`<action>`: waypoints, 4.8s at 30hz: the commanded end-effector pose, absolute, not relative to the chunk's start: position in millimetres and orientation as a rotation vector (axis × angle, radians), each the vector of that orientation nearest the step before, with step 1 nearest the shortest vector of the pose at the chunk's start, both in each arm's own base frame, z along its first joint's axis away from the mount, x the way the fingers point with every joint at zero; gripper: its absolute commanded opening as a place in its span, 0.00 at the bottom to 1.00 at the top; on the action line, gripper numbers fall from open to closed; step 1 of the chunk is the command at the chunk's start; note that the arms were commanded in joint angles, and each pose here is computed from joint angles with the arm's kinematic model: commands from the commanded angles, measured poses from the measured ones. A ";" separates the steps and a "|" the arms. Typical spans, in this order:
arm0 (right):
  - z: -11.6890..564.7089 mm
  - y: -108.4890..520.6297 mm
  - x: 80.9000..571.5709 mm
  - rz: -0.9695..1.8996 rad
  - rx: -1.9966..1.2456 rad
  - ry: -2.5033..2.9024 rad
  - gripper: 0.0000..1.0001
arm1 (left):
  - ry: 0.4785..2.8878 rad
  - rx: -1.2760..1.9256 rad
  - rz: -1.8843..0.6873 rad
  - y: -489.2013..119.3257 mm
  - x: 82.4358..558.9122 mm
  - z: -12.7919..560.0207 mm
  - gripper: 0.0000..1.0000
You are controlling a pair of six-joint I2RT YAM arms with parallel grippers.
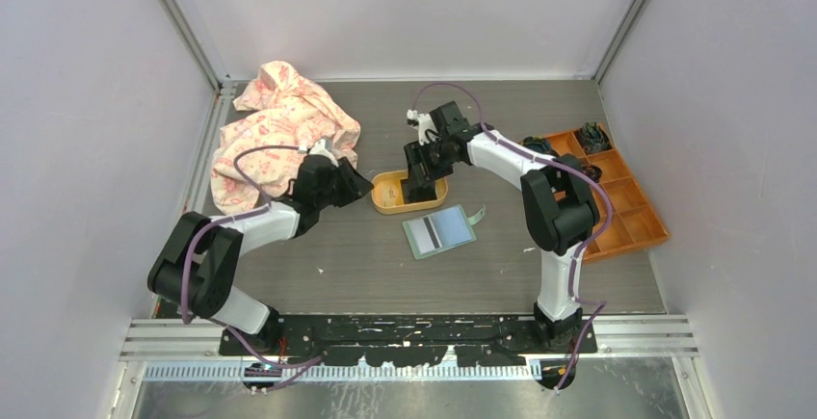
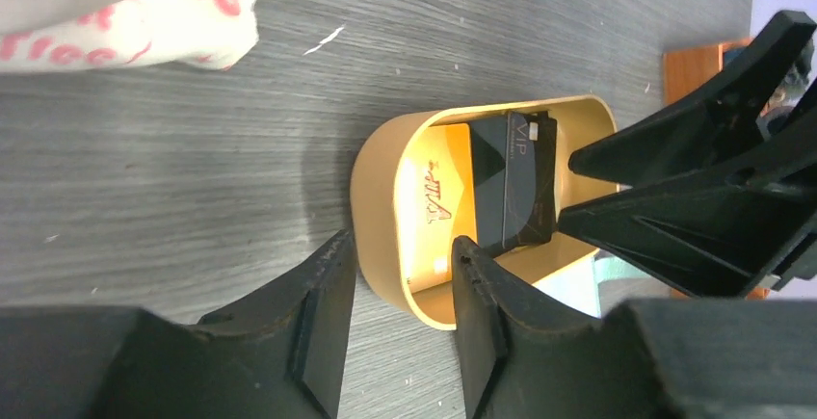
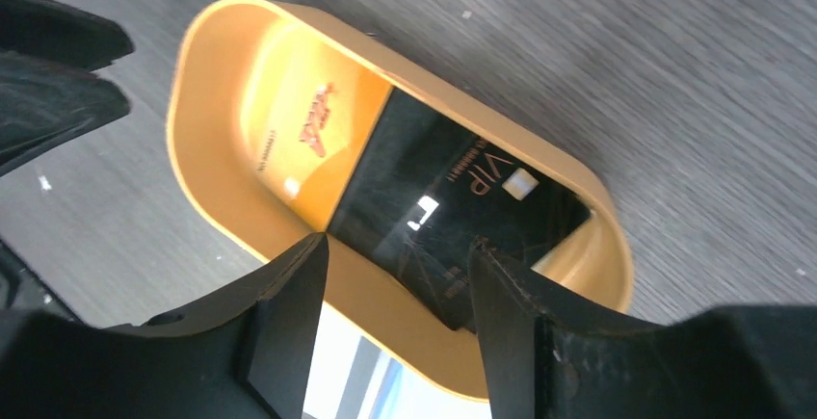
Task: Put the credit cards into the card holder
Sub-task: Pick up the credit card from the storage box.
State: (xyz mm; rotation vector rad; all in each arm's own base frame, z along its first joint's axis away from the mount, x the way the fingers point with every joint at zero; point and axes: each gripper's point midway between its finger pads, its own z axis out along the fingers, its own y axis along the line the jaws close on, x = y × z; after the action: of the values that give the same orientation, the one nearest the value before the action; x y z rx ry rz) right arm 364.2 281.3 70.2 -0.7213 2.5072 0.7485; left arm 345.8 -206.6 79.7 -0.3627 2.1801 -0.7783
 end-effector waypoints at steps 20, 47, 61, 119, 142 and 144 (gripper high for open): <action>63.5 267.4 387.6 0.313 -0.542 2.585 0.74 | 2.322 -0.162 -0.900 -244.9 349.5 70.1 0.36; 54.1 302.9 350.8 0.705 -0.528 2.744 0.65 | 2.298 -0.050 -1.071 -292.9 325.0 81.6 0.31; 88.7 252.2 390.0 0.257 -0.636 2.546 0.52 | 2.289 -0.077 -1.062 -290.4 326.0 79.2 0.31; 99.0 227.3 373.1 0.809 -0.649 2.601 0.14 | 2.297 -0.078 -1.081 -294.5 327.6 74.5 0.28; 35.6 227.5 369.3 0.622 -0.621 2.779 0.64 | 2.294 -0.081 -1.093 -295.2 326.5 75.6 0.28; 31.6 227.8 368.6 0.611 -0.626 2.788 0.64 | 2.292 -0.081 -1.096 -295.7 326.8 76.0 0.28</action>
State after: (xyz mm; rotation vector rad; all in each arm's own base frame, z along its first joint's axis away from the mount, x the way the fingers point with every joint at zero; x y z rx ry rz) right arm 362.8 225.5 34.1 -0.6005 2.7991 0.6954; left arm 317.7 -284.4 55.6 -0.1125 2.3744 -1.0297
